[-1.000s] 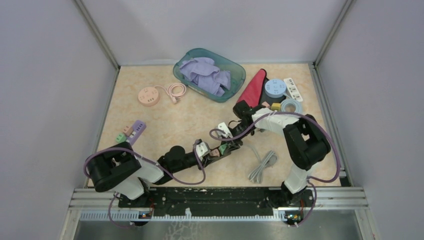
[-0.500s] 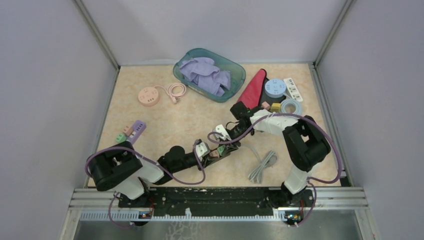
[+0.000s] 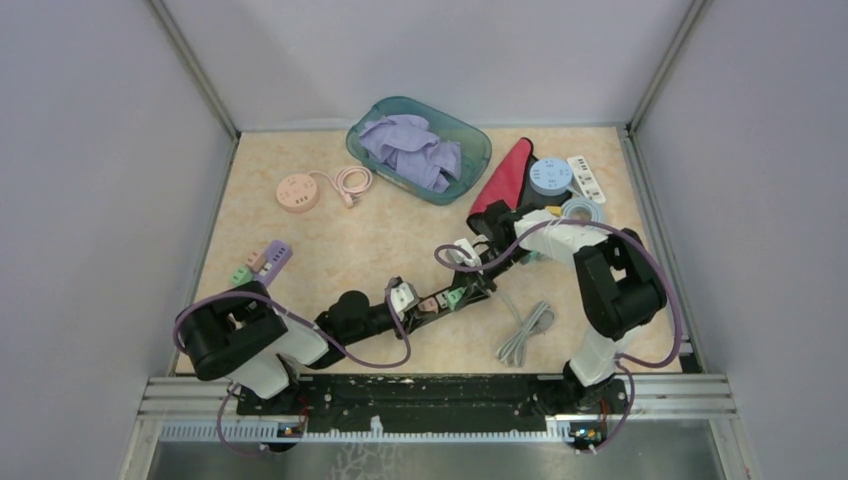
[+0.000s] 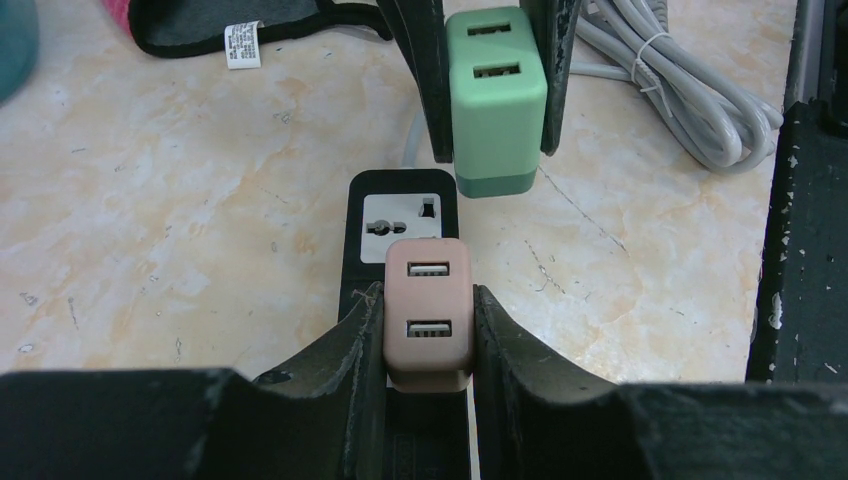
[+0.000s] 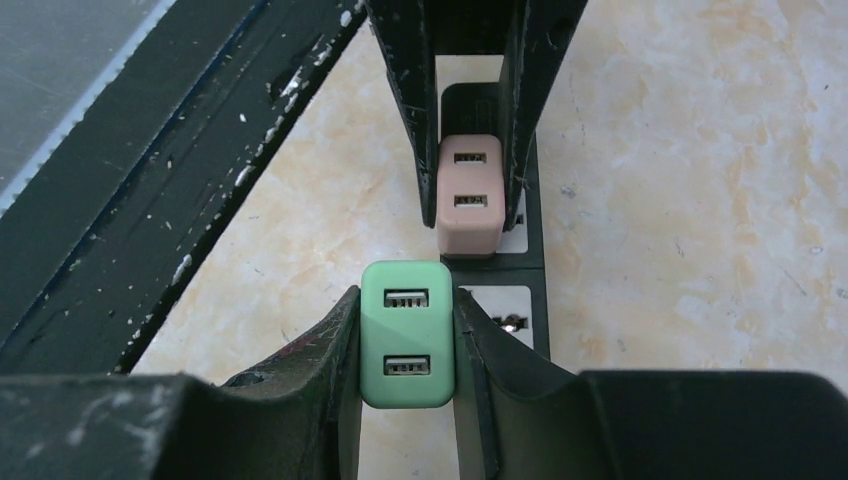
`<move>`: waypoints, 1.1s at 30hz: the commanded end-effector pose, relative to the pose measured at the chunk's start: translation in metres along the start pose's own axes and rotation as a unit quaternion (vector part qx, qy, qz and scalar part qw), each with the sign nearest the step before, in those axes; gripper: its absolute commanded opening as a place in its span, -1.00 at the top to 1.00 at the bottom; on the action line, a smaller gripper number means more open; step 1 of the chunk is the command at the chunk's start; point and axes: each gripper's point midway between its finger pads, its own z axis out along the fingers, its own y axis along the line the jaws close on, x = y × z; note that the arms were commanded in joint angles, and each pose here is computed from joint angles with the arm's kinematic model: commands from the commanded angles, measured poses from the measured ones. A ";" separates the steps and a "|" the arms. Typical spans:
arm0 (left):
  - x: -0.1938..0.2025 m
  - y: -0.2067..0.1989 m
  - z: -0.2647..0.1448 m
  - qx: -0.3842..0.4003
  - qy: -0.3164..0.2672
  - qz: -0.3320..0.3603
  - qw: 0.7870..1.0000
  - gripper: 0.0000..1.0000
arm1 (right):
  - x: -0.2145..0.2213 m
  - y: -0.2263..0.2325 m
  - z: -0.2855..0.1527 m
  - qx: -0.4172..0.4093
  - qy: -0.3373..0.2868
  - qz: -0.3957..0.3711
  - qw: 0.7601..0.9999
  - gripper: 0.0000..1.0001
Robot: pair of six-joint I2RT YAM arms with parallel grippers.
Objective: Pull the plug off the socket
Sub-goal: Remove the plug from the socket, then place the plug at the center of the board.
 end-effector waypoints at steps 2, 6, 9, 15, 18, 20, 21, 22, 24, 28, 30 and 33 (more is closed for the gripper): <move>0.035 0.006 -0.009 -0.013 0.064 -0.009 0.998 0.99 | -0.041 -0.007 -0.009 -0.003 -0.039 -0.045 0.998 1.00; 0.038 0.004 -0.008 -0.012 0.075 -0.018 0.997 0.99 | -0.044 -0.015 -0.020 0.020 -0.026 -0.031 0.999 1.00; 0.039 0.005 -0.008 -0.014 0.078 -0.018 0.997 0.97 | -0.047 -0.027 -0.039 0.070 -0.004 -0.021 0.997 1.00; 0.036 0.008 -0.007 -0.022 0.075 -0.020 0.997 0.96 | -0.043 -0.074 -0.098 0.233 0.019 0.035 0.972 1.00; 0.035 0.009 -0.007 -0.024 0.074 -0.019 0.997 0.96 | -0.036 -0.089 -0.128 0.303 0.014 0.069 0.950 1.00; 0.033 0.010 -0.007 -0.026 0.072 -0.019 0.997 0.96 | -0.028 -0.096 -0.143 0.338 0.013 0.095 0.936 1.00; 0.033 0.010 -0.007 -0.027 0.072 -0.019 0.997 0.96 | -0.023 -0.099 -0.148 0.352 0.014 0.110 0.930 1.00; 0.033 0.010 -0.007 -0.027 0.072 -0.019 0.997 0.96 | -0.018 -0.102 -0.154 0.366 0.018 0.119 0.923 1.00; 0.033 0.010 -0.007 -0.027 0.072 -0.019 0.997 0.95 | -0.007 -0.108 -0.162 0.389 0.033 0.133 0.911 1.00; 0.034 0.010 -0.008 -0.029 0.074 -0.020 0.997 0.95 | 0.014 -0.118 -0.176 0.433 0.069 0.155 0.885 1.00; 0.034 0.011 -0.009 -0.030 0.074 -0.021 0.997 0.95 | 0.022 -0.121 -0.180 0.446 0.080 0.167 0.876 1.00; 0.033 0.011 -0.009 -0.031 0.072 -0.021 0.997 0.95 | 0.038 -0.124 -0.186 0.461 0.101 0.185 0.862 0.89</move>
